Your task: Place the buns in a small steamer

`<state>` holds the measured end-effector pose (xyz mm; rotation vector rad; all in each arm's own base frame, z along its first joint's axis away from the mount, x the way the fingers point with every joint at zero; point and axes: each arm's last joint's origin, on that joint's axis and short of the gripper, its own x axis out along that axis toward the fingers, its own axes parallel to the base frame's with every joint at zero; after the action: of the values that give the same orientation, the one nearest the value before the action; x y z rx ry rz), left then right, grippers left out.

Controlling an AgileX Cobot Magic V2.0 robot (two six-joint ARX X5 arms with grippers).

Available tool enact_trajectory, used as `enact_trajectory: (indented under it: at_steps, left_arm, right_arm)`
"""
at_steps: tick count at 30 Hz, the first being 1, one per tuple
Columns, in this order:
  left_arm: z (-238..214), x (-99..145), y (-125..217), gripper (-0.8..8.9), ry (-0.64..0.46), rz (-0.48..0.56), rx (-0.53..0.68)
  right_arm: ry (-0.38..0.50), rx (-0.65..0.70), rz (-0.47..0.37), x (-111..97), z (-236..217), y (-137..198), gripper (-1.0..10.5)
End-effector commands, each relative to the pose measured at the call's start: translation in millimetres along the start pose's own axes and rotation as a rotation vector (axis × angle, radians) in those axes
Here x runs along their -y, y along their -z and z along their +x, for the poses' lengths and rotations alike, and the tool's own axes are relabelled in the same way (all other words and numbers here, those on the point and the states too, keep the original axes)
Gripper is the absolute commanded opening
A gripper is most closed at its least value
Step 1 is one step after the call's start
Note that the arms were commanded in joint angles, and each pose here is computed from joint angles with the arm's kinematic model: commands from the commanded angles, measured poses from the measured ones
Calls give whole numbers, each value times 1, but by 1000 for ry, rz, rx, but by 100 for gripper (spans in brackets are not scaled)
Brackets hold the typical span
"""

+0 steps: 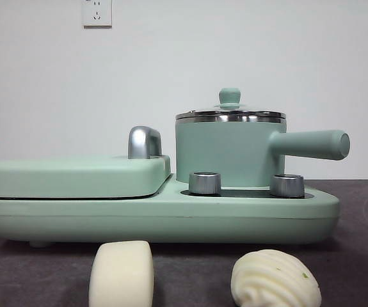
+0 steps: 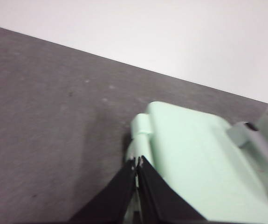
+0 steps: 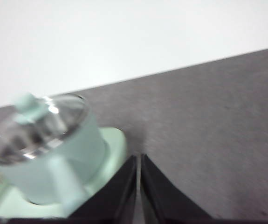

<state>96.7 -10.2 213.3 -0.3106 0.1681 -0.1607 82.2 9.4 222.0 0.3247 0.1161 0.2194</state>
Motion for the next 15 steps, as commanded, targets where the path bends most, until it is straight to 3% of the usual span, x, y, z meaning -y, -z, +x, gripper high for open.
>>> enact_trajectory:
  at_steps: [1, 8, 15]
  left_arm:
    - [2, 10, -20, 9, 51, -6, -16]
    - [19, 35, -70, 9, 162, 27, -121]
    - [40, 60, -107, 9, 300, 76, -241]
  right_arm:
    - [-29, 8, 30, -10, -5, -22, 13]
    - [-128, -110, -3, -31, -8, -74, 13]
    - [-285, -299, -117, -47, -1, -108, 14]
